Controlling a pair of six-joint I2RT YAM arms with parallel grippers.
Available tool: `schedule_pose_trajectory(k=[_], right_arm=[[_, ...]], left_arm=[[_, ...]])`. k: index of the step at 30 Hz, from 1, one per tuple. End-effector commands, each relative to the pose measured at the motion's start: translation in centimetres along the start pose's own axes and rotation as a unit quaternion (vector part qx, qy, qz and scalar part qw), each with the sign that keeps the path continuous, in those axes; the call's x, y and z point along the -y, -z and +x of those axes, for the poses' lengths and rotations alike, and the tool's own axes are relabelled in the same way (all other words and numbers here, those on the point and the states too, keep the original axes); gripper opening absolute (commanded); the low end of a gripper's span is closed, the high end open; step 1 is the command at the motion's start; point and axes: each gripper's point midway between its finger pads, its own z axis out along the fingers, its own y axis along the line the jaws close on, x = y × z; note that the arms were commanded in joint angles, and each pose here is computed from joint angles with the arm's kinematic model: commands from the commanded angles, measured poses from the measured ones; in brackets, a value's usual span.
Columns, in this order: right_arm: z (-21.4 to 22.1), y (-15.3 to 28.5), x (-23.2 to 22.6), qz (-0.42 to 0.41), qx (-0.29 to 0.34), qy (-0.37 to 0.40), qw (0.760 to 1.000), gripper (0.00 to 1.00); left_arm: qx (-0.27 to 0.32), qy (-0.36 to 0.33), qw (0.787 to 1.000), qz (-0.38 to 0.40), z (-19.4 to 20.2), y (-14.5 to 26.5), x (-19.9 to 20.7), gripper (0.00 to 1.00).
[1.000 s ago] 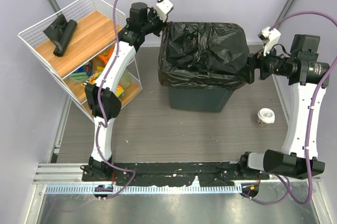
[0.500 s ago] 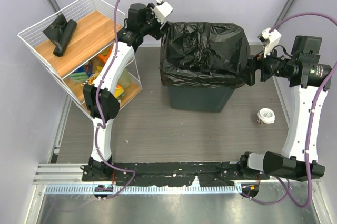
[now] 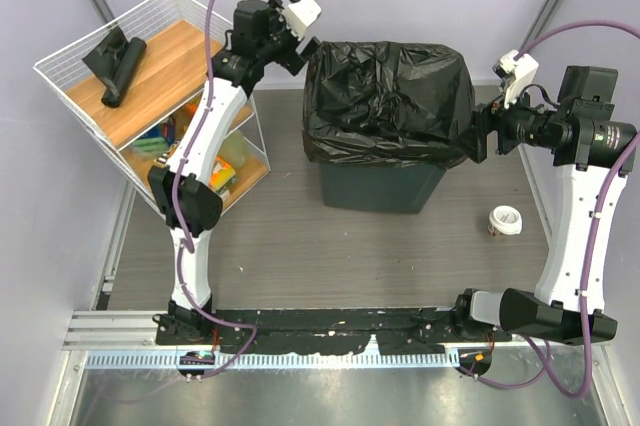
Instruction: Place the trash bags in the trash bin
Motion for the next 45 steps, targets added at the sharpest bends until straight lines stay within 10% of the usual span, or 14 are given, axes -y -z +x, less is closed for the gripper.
schedule_pose_trajectory(k=[1, 17, 30, 45], right_arm=[[-1.0, 0.9, -0.4, 0.008, 0.015, 0.016, 1.000, 0.87], [-3.2, 0.3, 0.8, 0.022, 0.056, -0.015, 0.998, 0.86], [-6.6, -3.3, 4.2, 0.008, 0.128, -0.171, 0.977, 0.83], [-6.2, -4.1, 7.1, -0.014, 0.133, -0.213, 0.968, 0.84]], left_arm=[[0.067, 0.005, 0.997, -0.047, -6.6, 6.5, -3.6, 0.96], [0.086, 0.117, 0.988, 0.045, -9.6, 12.3, 0.4, 0.99], [0.044, 0.332, 0.930, 0.149, -9.1, 15.0, 6.2, 0.97], [0.026, 0.348, 0.922, 0.169, -9.3, 15.0, 8.1, 1.00]])
